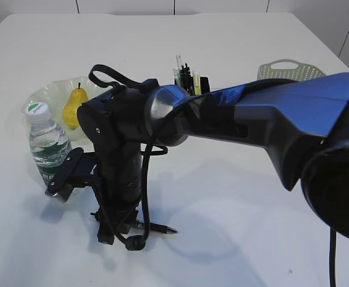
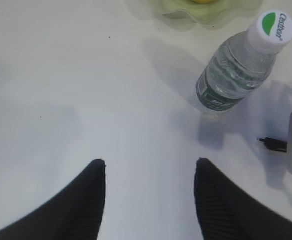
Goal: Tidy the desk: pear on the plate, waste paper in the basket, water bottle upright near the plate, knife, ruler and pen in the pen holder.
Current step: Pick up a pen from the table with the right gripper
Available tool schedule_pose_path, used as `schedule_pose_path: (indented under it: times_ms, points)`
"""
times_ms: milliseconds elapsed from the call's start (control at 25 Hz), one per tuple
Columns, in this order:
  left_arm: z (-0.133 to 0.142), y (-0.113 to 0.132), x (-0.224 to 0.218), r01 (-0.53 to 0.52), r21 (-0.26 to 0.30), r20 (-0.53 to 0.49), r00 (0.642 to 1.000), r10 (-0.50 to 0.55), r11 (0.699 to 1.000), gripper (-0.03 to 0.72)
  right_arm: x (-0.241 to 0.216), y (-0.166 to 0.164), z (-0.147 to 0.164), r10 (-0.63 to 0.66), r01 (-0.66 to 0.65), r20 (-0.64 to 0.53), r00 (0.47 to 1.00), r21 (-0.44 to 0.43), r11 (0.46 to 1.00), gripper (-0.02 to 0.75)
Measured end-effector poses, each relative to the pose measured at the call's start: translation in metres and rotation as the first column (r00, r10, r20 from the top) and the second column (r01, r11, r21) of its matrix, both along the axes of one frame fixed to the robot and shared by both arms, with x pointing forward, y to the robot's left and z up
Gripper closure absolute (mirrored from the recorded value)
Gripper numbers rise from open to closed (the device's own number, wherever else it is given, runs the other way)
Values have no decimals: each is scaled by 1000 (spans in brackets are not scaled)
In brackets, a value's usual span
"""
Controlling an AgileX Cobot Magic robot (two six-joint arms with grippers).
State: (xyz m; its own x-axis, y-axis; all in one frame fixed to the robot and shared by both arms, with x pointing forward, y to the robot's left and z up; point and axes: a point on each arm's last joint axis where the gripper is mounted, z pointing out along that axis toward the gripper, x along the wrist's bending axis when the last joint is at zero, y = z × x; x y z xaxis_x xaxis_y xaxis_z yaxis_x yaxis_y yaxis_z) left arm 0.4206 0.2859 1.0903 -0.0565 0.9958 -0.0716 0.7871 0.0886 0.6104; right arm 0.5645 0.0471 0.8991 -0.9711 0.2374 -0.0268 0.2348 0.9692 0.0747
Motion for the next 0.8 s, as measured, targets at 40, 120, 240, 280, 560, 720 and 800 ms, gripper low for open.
schedule_pose_path:
  times_ms: [40, 120, 240, 280, 560, 720, 800]
  points:
    - [0, 0, 0, 0, 0, 0, 1000, 0, 1000, 286, 0, 0, 0, 0, 0, 0, 1000, -1, 1000, 524]
    - [0, 0, 0, 0, 0, 0, 1000, 0, 1000, 286, 0, 0, -1, 0, 0, -2, 1000, -2, 1000, 541]
    - [0, 0, 0, 0, 0, 0, 1000, 0, 1000, 286, 0, 0, -1, -1, 1, 2, 1000, -2, 1000, 566]
    - [0, 0, 0, 0, 0, 0, 1000, 0, 1000, 286, 0, 0, -1, -1, 1, 2, 1000, -2, 1000, 578]
    - [0, 0, 0, 0, 0, 0, 1000, 0, 1000, 286, 1, 0, 0, 1, -1, 6, 1000, -6, 1000, 643]
    - [0, 0, 0, 0, 0, 0, 1000, 0, 1000, 286, 1, 0, 0, -3, 3, 5, 1000, -6, 1000, 647]
    - [0, 0, 0, 0, 0, 0, 1000, 0, 1000, 286, 1, 0, 0, -23, 23, 4, 1000, -5, 1000, 647]
